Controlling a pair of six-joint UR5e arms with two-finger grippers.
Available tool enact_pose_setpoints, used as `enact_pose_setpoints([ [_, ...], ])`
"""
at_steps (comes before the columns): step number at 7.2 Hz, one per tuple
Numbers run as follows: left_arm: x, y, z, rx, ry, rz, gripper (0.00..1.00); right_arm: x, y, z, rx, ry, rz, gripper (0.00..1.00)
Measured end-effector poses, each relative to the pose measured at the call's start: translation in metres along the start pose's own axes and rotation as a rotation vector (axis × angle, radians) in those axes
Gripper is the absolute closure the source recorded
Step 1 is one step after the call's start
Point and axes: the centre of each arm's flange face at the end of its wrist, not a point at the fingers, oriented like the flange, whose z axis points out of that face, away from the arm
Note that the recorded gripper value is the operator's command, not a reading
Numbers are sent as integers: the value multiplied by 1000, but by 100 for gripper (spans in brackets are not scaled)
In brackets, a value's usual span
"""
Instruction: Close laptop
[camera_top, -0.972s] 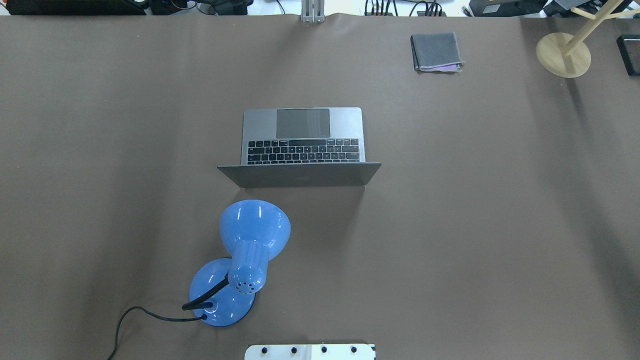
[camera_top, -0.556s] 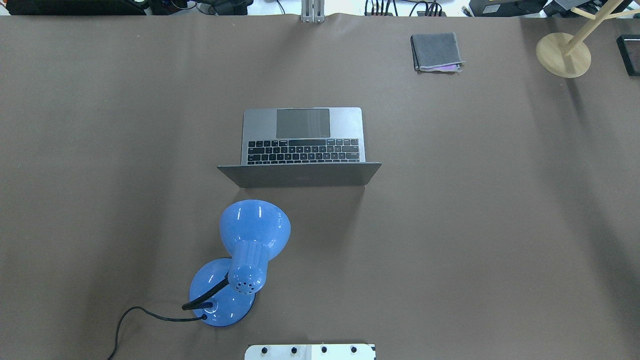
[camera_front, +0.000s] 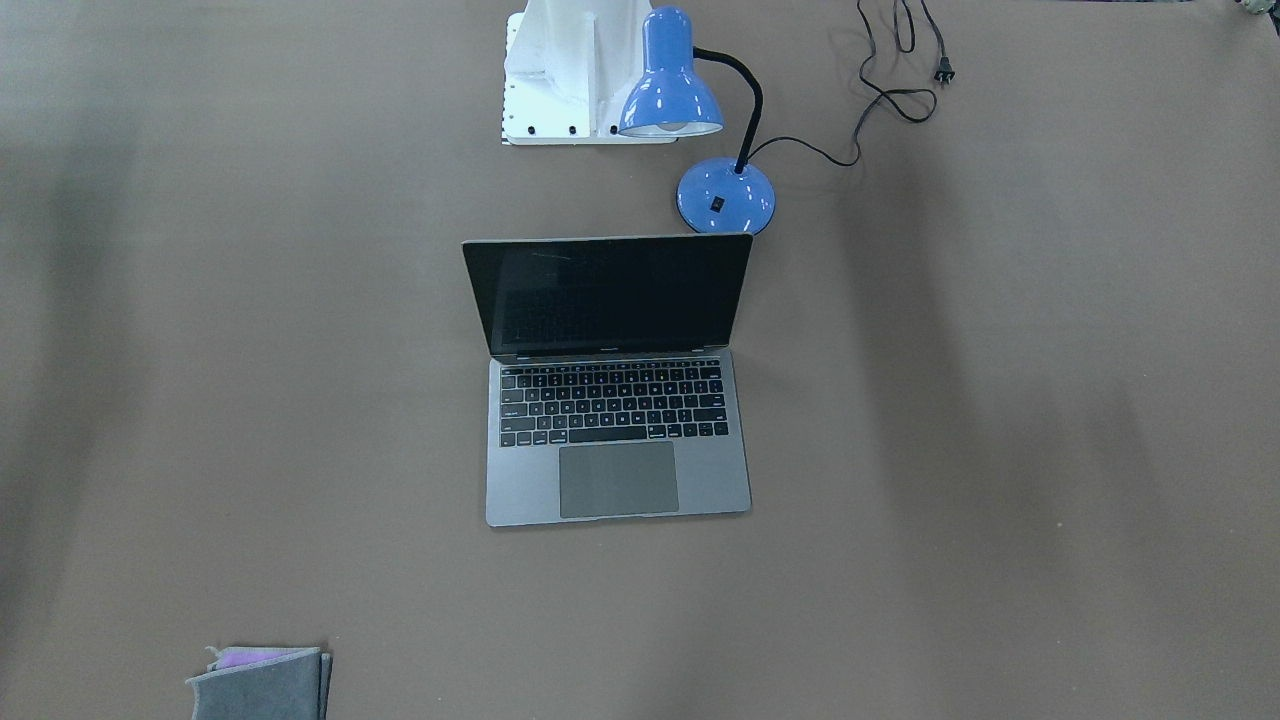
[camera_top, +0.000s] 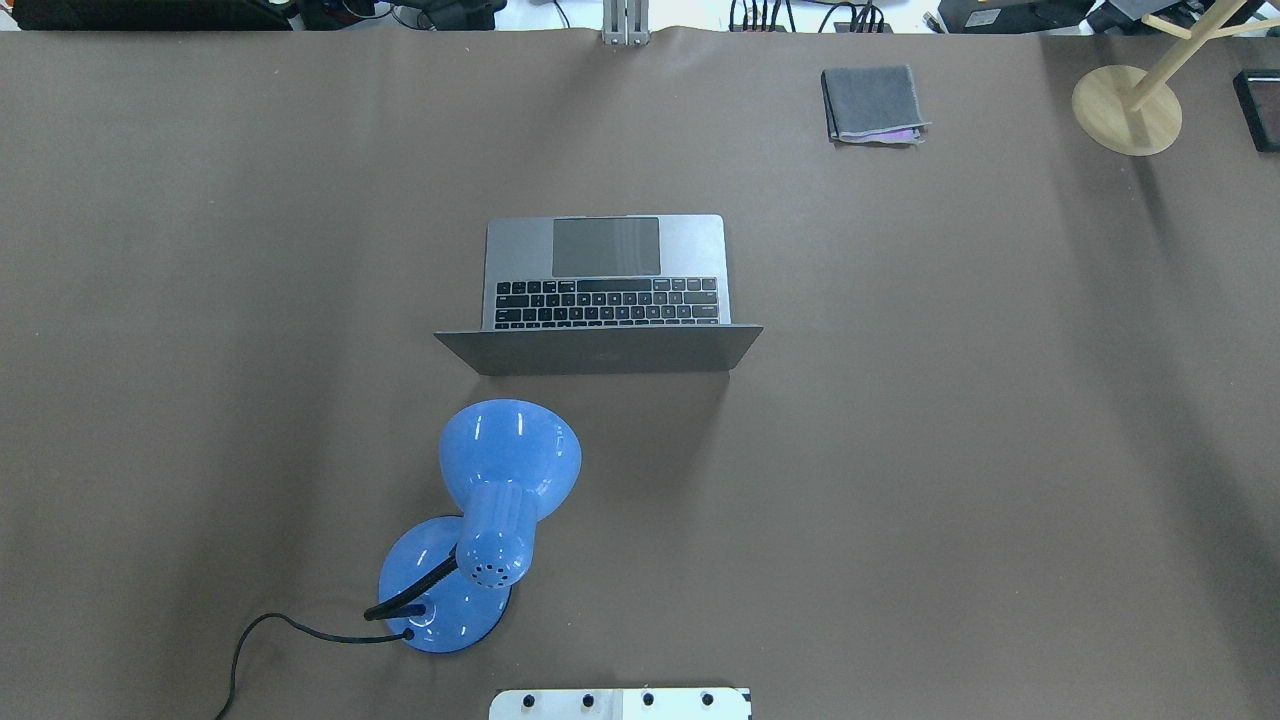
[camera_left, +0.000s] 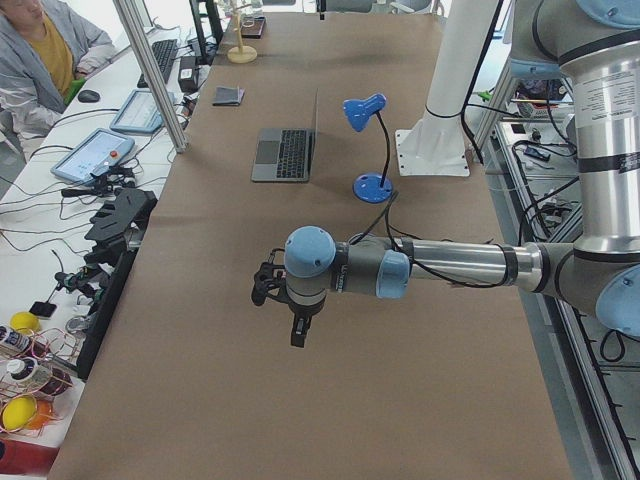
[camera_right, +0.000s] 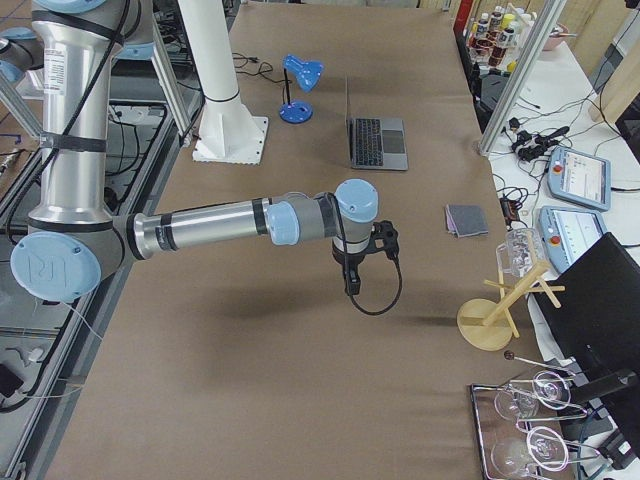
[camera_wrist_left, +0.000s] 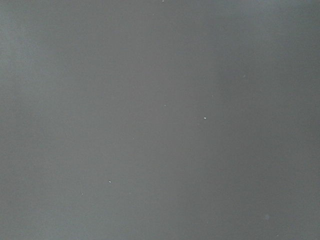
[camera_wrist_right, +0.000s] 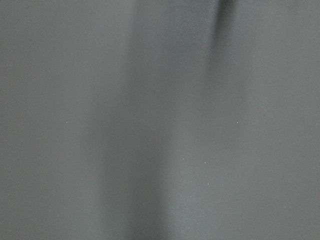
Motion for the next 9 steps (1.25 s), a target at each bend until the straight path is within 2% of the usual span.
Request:
enact_pose_setpoints([
  [1,8,-3,-3,15,36,-27,39,-13,-3,-3,5,-19,-6,1],
  [2,27,-12,-11,50,93,-77,66,-44,-10,-6,10,-35,2,16],
  [3,58,-25,-14,83,150,-134,100,-95,-21,-12,19,-57,34,50],
  [4,97,-39,-9,86,199,-180,100,-153,-32,-19,28,-88,73,82],
  [5,144,-53,-2,63,242,-211,100,-212,-40,-24,29,-125,107,100],
  [7,260,-77,11,-19,318,-257,100,-337,-51,-16,11,-186,181,100],
  [9,380,-89,28,-89,364,-302,100,-449,-40,6,9,-211,230,100],
])
